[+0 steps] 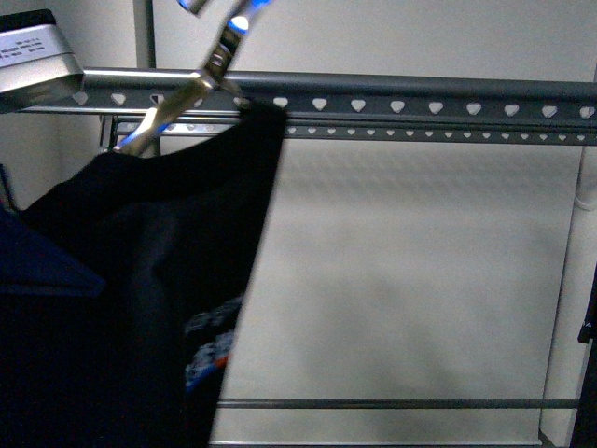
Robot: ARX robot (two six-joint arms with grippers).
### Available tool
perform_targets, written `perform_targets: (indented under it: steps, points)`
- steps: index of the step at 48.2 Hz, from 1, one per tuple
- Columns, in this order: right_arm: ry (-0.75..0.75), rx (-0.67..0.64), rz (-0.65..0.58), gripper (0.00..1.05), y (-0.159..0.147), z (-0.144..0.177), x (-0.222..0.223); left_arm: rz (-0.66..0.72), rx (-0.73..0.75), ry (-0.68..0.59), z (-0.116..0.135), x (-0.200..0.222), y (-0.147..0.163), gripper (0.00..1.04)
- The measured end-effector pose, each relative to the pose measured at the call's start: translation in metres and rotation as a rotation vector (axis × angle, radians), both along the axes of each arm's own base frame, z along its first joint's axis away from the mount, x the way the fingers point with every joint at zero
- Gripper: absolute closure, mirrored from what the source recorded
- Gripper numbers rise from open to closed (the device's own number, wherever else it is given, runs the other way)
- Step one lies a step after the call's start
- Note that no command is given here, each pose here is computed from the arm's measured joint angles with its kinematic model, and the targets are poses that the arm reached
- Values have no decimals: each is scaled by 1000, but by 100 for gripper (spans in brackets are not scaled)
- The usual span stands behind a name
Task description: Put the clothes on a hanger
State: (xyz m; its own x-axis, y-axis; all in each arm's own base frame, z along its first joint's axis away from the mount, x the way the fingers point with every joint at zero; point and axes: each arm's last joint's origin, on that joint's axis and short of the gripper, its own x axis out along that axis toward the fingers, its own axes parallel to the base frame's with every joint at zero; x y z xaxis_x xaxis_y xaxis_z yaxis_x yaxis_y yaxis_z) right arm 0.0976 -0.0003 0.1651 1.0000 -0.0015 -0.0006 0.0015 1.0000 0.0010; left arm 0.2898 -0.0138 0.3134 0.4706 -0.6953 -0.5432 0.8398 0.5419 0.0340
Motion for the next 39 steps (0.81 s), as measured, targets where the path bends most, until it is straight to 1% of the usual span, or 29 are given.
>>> perform_targets:
  steps: [2,3,5,6,13,17,20,24,26,39]
  points:
    - [0,0,0,7,0,0,0,-70,71,-98,2,10,0,101]
    - [0,0,0,7,0,0,0,-122,140,-205,3,17,-1,101]
    - [0,0,0,7,0,0,0,-201,229,-375,4,28,-3,101]
    - [0,0,0,7,0,0,0,-217,245,-407,4,30,-4,101]
    - [0,0,0,7,0,0,0,-414,488,-823,6,61,-21,101]
    - [0,0,0,7,0,0,0,-510,579,-991,10,74,-31,101]
    - [0,0,0,7,0,0,0,-555,621,-1073,12,77,-35,101]
    - [0,0,0,7,0,0,0,-559,653,-1158,15,79,-37,101]
    - [0,0,0,7,0,0,0,-566,657,-1181,14,78,-37,101]
    - [0,0,0,7,0,0,0,-579,665,-1181,9,78,-37,101]
